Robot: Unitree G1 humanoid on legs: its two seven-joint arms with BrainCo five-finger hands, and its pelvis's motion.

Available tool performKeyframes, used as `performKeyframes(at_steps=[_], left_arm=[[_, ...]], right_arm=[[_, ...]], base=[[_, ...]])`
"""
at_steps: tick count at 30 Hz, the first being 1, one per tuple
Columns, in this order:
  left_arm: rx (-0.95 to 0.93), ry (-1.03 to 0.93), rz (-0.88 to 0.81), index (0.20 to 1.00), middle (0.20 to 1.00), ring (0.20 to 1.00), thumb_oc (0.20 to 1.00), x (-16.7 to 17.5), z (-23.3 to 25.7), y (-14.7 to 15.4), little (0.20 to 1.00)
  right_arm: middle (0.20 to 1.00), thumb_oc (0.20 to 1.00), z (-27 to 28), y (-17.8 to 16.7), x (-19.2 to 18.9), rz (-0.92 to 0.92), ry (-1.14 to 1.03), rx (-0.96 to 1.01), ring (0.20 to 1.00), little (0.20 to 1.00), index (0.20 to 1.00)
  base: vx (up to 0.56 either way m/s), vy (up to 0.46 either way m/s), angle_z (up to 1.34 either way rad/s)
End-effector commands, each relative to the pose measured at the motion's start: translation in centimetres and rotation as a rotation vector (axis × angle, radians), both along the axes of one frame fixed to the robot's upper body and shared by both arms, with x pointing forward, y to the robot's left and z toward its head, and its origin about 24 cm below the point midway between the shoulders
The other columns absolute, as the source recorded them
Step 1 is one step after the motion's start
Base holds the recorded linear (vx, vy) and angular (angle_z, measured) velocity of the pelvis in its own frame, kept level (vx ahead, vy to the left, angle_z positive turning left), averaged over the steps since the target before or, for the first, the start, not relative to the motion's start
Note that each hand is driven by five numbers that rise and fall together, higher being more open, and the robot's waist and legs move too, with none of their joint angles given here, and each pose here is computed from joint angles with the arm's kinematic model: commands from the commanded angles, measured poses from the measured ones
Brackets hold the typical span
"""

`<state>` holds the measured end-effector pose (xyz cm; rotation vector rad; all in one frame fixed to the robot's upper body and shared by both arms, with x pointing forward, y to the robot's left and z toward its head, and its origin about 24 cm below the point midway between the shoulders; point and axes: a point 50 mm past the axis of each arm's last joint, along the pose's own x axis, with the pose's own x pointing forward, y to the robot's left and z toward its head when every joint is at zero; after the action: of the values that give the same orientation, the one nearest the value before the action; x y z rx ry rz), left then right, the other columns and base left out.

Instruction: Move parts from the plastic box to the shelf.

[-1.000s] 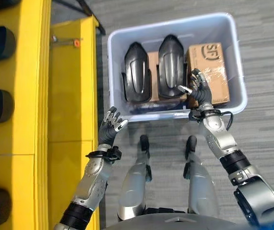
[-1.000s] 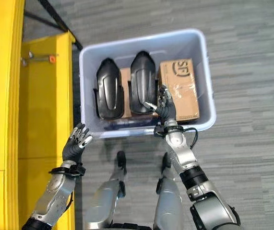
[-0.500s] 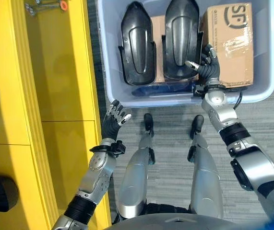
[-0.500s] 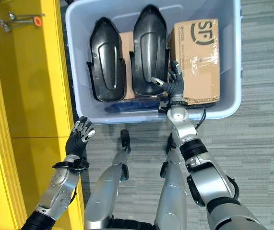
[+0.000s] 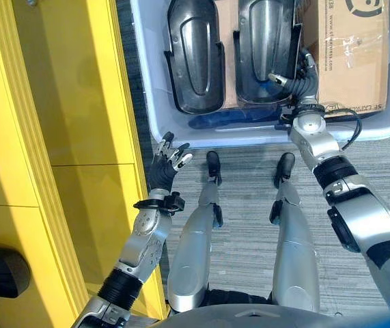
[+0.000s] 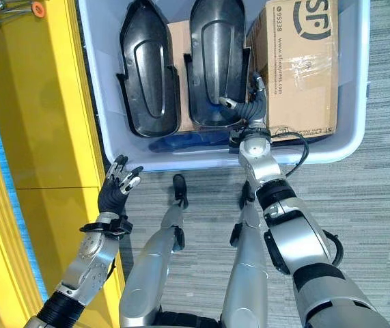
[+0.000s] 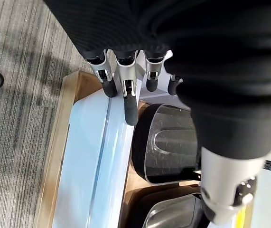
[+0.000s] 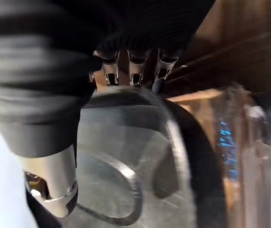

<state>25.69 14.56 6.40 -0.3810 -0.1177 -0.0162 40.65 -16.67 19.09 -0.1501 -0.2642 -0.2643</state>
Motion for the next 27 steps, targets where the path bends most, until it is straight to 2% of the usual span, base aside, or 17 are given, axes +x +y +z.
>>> performKeyframes(at_steps=[1, 7, 10, 19, 27], left_arm=[[0.000, -0.110, -0.026, 1.000, 1.000, 1.000, 1.000, -0.1, 2.1, -0.6, 1.000], [0.000, -0.110, -0.026, 1.000, 1.000, 1.000, 1.000, -0.1, 2.1, -0.6, 1.000], [-0.006, -0.152, -0.031, 1.000, 1.000, 1.000, 1.000, 0.3, 3.1, -1.1, 1.000], [0.001, -0.180, -0.017, 1.000, 1.000, 1.000, 1.000, 0.5, 3.8, -1.0, 1.000], [-0.007, -0.202, -0.031, 1.000, 1.000, 1.000, 1.000, 0.6, 4.4, -1.2, 1.000]], right_arm=[[1.000, 1.000, 1.5, -2.7, 0.2, -0.124, -0.035, 0.004, 1.000, 1.000, 1.000], [1.000, 1.000, 1.5, -2.7, 0.2, -0.124, -0.035, 0.004, 1.000, 1.000, 1.000], [1.000, 1.000, 1.8, -4.4, 0.4, -0.215, -0.010, -0.023, 1.000, 1.000, 1.000], [1.000, 1.000, 3.2, -5.5, 0.3, -0.267, -0.052, 0.000, 1.000, 1.000, 1.000], [1.000, 1.000, 5.3, -7.3, 0.4, -0.335, -0.041, -0.058, 1.000, 1.000, 1.000]], base=[[0.00, 0.000, 0.00], [0.00, 0.000, 0.00], [0.03, 0.001, 0.00], [0.01, 0.003, 0.02], [0.00, -0.003, 0.03]])
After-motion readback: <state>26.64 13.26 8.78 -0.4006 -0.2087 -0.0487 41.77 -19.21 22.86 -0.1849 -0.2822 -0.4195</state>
